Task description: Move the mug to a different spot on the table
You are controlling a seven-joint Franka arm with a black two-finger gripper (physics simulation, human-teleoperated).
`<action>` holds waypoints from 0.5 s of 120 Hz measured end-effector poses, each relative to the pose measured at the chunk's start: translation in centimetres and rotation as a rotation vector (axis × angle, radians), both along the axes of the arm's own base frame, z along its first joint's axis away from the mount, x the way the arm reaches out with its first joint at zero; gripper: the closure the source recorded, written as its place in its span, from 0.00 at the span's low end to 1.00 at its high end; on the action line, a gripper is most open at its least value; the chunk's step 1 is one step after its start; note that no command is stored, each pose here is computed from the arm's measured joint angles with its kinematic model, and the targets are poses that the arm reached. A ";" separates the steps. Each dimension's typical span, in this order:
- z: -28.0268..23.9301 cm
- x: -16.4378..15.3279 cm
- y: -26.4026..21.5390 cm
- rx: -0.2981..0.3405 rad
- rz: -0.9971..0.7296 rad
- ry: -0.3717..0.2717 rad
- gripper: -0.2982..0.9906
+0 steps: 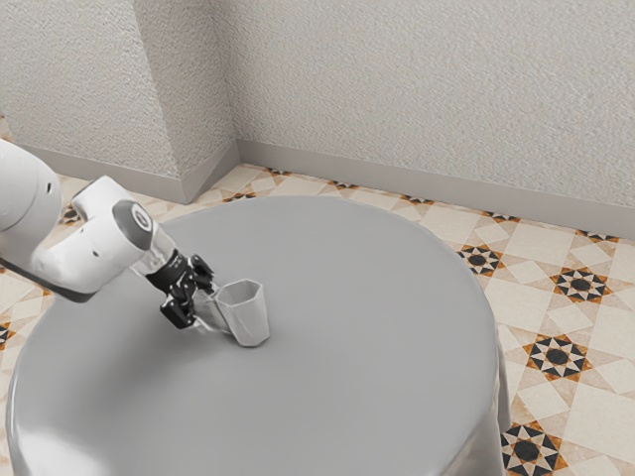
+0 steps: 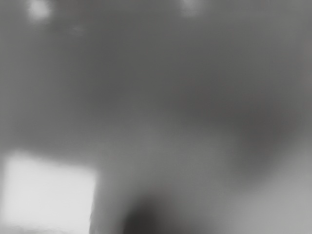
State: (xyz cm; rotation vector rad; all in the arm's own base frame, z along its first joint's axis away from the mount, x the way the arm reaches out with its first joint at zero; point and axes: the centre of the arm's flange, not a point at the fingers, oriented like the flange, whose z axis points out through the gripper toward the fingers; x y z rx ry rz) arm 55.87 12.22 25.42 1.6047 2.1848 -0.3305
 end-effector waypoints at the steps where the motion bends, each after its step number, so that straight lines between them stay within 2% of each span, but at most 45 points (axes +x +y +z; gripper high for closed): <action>1: 0.1 0.0 0.1 0.006 -0.005 -0.001 0.32; 18: 3.6 1.2 2.7 0.149 -0.123 -0.031 0.28; 38: 10.8 1.9 2.0 0.358 -0.407 -0.046 0.25; 47: 12.6 1.7 1.1 0.405 -0.540 -0.047 0.25; 60: 15.1 1.5 0.7 0.436 -0.715 -0.057 0.24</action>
